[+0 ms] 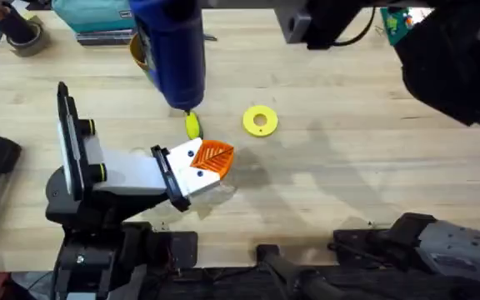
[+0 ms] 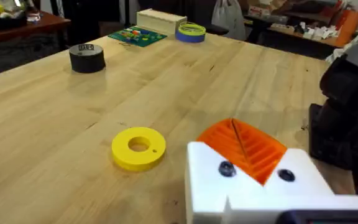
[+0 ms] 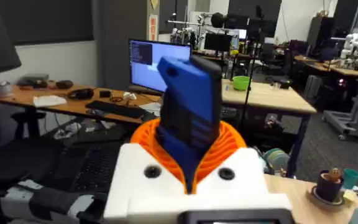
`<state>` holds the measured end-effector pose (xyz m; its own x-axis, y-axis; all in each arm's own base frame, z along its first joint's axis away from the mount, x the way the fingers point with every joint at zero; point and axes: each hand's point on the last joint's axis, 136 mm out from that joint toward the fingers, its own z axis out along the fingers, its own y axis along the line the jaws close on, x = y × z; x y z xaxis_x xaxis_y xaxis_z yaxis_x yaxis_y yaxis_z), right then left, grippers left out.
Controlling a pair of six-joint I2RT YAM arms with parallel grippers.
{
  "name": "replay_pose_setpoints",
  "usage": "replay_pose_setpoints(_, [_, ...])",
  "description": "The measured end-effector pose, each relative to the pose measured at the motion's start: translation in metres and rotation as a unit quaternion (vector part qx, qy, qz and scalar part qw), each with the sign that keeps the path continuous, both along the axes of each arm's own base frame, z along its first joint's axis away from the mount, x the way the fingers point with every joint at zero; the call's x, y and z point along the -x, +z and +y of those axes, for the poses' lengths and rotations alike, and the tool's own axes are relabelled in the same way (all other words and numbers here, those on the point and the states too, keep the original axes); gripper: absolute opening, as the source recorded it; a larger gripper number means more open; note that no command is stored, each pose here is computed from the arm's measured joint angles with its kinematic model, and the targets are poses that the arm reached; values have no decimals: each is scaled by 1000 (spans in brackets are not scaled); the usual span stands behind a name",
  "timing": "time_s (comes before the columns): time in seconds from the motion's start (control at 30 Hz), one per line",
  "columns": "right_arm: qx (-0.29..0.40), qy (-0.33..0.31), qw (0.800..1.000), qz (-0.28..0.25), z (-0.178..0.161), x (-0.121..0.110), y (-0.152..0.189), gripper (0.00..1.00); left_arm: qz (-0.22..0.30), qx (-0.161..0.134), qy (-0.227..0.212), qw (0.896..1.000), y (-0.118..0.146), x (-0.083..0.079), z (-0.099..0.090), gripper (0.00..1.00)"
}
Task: Pick up the gripper from the table and insert it into the empty holder that is missing its gripper. Then pick up a screw, insert it into the mounting hole, and use the screwdriver to tighten it. Finally, clean up the table by picking up the vegetable and placing it into the bucket.
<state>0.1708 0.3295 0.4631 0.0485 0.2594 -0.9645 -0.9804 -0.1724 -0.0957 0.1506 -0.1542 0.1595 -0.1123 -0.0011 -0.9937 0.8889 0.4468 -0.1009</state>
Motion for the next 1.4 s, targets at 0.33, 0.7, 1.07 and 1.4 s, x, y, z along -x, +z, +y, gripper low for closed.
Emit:
replay_pose_setpoints(0.33, [1,10,999,-40,10,13,-17,23,1,0,-2,1000,0,1,0,16])
replay_pose_setpoints(0.7, [13,17,999,-47,19,21,-42,23,1,0,-2,1000,0,1,0,16])
replay_pose_setpoints(1.07, [9,10,999,-50,19,22,-68,23,1,0,-2,1000,0,1,0,16])
replay_pose_setpoints(1.4, [8,-2,999,-50,20,19,-77,23,1,0,-2,1000,0,1,0,16])
